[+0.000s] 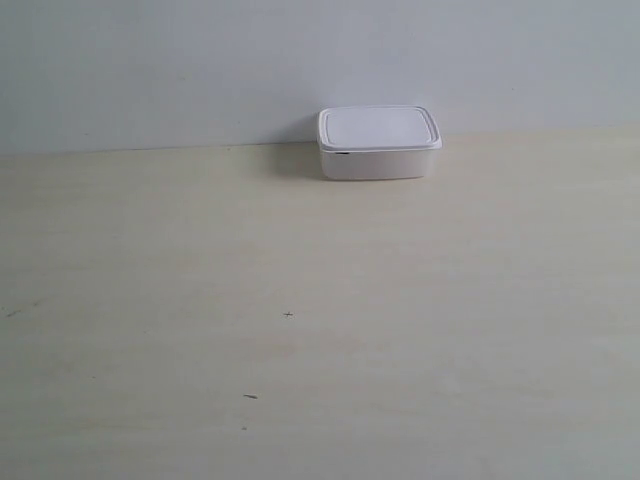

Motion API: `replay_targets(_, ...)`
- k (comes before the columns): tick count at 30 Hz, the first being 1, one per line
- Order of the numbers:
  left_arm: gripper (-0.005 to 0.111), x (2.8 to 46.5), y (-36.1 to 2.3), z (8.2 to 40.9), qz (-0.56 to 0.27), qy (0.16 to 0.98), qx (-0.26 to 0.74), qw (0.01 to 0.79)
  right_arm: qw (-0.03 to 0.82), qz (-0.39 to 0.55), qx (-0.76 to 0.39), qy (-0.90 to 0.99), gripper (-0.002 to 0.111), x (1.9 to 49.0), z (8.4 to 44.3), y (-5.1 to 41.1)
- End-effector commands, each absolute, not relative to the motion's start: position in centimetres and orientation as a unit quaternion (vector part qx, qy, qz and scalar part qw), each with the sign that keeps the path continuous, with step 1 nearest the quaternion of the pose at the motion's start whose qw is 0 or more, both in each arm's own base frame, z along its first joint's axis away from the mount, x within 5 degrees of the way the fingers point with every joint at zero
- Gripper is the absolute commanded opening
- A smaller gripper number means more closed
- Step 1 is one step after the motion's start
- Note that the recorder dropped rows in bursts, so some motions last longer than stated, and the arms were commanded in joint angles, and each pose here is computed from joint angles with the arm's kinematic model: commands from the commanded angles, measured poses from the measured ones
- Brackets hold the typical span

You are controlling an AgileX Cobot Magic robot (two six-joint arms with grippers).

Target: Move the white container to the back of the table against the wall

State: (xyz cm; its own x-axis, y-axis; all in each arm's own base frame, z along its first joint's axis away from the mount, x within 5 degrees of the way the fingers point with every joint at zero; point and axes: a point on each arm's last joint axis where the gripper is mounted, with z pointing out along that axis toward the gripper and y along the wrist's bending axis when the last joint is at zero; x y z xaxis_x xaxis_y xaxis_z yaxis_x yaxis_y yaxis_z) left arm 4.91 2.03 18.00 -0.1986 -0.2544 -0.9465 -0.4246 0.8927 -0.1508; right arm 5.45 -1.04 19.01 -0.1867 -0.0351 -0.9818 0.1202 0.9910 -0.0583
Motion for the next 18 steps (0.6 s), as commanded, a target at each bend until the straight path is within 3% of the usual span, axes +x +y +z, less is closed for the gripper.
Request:
replay_targets(1, 0.0, 4.99, 1.74, 17.98, 0.053, 0.774, -0.202, 0.598, 0.638, -0.055, 0.019, 0.768, 0.0, 5.44, 18.89, -0.92)
replay_targets(18, 0.0, 5.14, 1.23, 17.98, 0.023, 0.783, -0.163, 0.6, 0.638, -0.048, 0.018, 0.768, 0.0, 5.45, 18.88, -0.84)
